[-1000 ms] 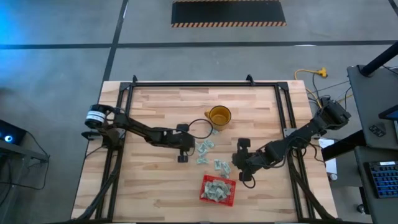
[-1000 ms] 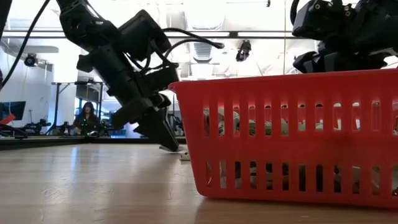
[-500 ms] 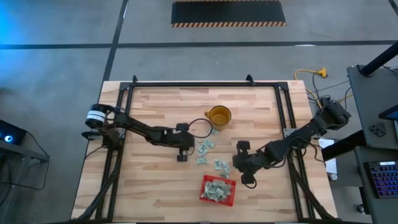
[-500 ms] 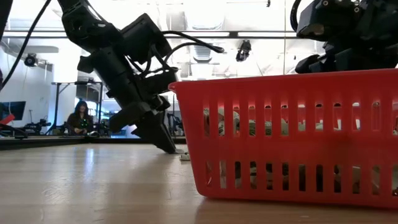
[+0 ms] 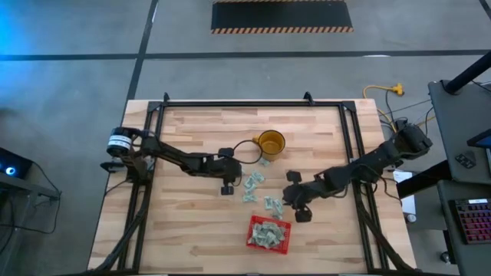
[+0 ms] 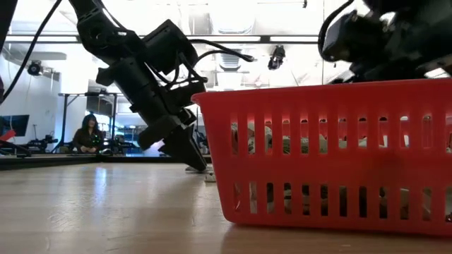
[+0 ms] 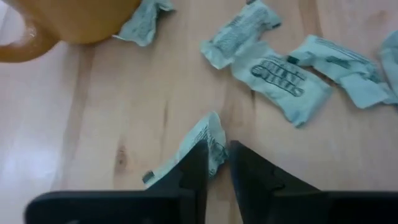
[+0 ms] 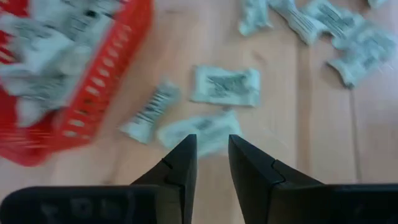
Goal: Pick and place Stevia / Truvia into bins
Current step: Put the stevia packet into the bin
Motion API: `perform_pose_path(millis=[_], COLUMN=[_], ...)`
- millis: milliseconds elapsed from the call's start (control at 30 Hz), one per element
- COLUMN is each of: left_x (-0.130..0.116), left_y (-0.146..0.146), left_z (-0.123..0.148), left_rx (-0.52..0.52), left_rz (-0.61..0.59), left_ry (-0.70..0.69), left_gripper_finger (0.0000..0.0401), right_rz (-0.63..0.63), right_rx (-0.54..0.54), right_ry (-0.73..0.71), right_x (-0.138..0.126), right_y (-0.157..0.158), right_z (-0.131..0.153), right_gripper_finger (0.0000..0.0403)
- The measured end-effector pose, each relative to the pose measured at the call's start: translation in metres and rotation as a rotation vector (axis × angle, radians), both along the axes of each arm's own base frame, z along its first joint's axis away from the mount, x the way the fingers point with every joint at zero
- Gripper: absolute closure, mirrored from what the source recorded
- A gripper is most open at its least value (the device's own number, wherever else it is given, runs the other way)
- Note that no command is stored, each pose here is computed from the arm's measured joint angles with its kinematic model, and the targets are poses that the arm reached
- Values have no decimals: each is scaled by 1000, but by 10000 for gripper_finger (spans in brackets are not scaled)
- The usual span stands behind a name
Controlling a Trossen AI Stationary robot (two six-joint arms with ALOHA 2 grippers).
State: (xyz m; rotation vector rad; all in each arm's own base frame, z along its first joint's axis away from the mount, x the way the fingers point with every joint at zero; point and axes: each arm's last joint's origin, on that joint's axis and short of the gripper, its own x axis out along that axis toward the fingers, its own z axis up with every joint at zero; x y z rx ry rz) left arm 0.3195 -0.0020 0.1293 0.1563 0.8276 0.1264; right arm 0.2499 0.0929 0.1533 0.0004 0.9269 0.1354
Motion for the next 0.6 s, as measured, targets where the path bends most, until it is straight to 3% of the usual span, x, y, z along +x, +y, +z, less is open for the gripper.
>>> perform_pose_path(millis=[267, 600], left_x=[0, 1], left_y=[3, 3], left_z=[0, 0], left_rx=[-31, -65], left_rz=[43, 78], left_ry=[-9, -29], left_gripper_finger=[307, 300], right_rz=[-36, 9], right_rx=[42, 96], right_ry=[-11, -149], right_x=[-8, -17], right_y=[-12, -14], right_z=[-22, -34], right_gripper_finger=[297, 254])
